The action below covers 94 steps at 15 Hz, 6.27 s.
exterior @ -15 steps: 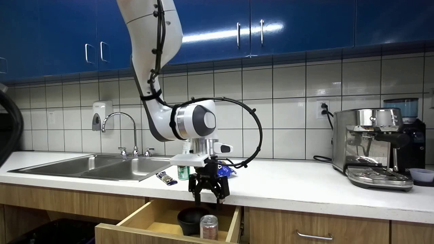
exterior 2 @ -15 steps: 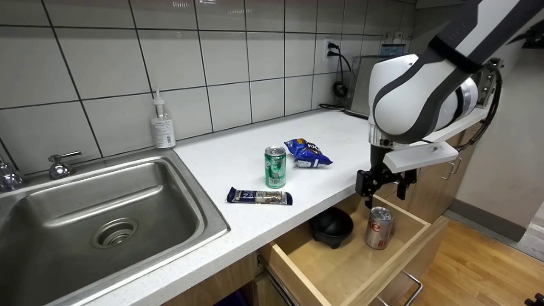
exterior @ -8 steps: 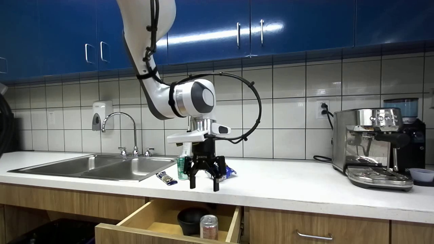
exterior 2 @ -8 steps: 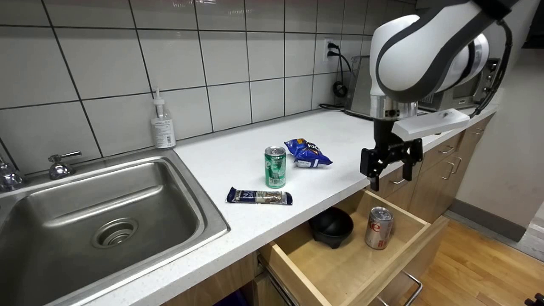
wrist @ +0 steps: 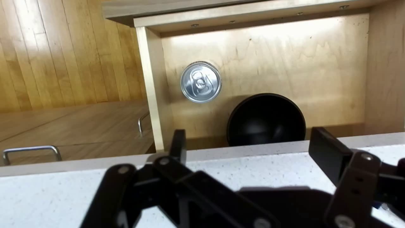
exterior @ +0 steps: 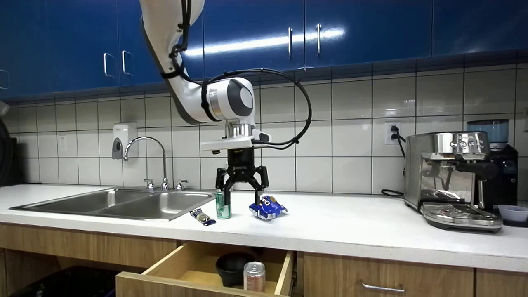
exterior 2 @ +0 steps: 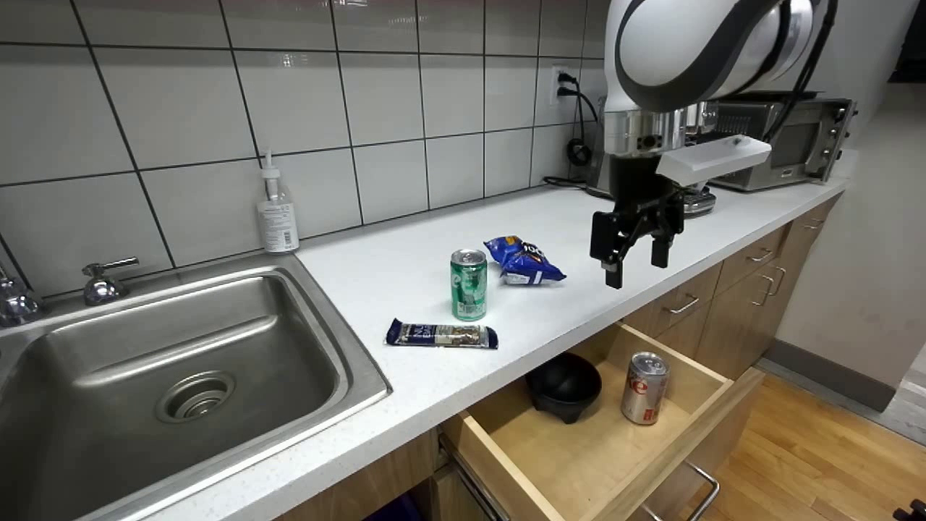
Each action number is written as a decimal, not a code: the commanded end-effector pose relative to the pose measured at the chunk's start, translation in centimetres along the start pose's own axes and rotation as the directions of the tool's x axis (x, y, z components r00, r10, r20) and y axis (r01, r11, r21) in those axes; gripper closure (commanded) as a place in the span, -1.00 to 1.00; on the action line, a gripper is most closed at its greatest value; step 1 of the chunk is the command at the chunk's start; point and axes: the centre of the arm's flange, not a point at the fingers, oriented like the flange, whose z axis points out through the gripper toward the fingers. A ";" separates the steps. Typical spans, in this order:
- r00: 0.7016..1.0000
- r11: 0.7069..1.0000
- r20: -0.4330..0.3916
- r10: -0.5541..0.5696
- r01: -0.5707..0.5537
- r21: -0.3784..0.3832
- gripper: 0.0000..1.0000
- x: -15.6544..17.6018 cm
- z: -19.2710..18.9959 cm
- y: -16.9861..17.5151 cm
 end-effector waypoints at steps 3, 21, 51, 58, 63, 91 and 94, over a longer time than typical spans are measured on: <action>0.989 0.989 -0.011 -0.150 0.150 -0.011 -1.00 4.0 -2.9 -0.6; 0.954 0.956 -0.058 -0.294 0.293 -0.027 -1.00 9.3 -3.6 -3.7; 0.835 0.844 -0.128 -0.535 0.533 -0.058 -1.00 17.1 -2.1 -14.2; 0.818 0.830 -0.137 -0.558 0.552 -0.079 -1.00 17.9 -0.9 -14.5; 0.808 0.819 -0.135 -0.573 0.568 -0.078 -1.00 17.9 -0.6 -14.7; 0.802 0.812 -0.131 -0.583 0.578 -0.080 0.23 15.4 -2.5 -14.5; 0.800 0.811 -0.135 -0.585 0.580 -0.077 0.23 14.8 -3.0 -14.4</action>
